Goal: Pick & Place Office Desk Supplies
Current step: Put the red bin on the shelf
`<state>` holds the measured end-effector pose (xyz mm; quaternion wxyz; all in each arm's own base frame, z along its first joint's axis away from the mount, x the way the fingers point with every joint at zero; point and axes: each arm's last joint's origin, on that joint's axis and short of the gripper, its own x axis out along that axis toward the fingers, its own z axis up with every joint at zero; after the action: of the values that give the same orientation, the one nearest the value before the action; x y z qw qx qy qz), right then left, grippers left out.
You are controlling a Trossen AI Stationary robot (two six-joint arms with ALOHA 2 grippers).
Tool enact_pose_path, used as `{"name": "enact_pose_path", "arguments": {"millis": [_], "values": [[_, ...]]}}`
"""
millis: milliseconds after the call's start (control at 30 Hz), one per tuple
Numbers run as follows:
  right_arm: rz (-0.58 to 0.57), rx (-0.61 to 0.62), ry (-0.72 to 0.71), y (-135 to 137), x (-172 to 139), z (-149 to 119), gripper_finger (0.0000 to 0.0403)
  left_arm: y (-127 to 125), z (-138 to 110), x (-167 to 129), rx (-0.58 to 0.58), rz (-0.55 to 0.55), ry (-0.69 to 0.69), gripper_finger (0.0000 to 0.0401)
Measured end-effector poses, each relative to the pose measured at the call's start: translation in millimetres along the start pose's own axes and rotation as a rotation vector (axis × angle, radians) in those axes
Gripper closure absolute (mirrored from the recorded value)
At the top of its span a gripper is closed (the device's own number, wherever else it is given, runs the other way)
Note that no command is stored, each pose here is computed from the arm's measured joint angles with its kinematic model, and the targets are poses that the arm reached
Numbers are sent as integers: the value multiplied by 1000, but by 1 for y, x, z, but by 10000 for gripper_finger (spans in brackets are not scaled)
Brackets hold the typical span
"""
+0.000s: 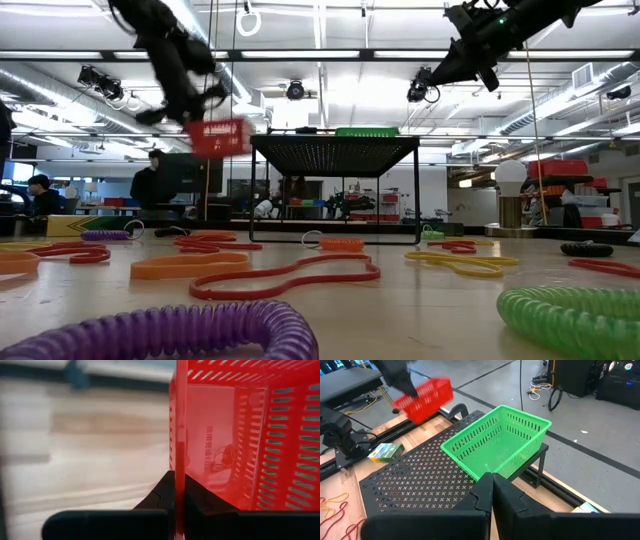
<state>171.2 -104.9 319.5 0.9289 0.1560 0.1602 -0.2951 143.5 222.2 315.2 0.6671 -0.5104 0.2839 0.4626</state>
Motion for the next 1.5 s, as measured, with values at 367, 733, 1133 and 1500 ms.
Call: {"name": "enact_pose_path", "arguments": {"millis": [367,733,1133,1500], "values": [[-3,31,-1,-1,0,0,392,-64,-6,-45,-16,-147,-25,392],[6,24,2,0,0,0,392,-116,1,-4,61,-63,75,391],[10,50,3,0,0,0,392,-142,-5,53,50,11,120,388],[10,34,2,0,0,0,392,-141,-3,58,37,86,37,387]]}}
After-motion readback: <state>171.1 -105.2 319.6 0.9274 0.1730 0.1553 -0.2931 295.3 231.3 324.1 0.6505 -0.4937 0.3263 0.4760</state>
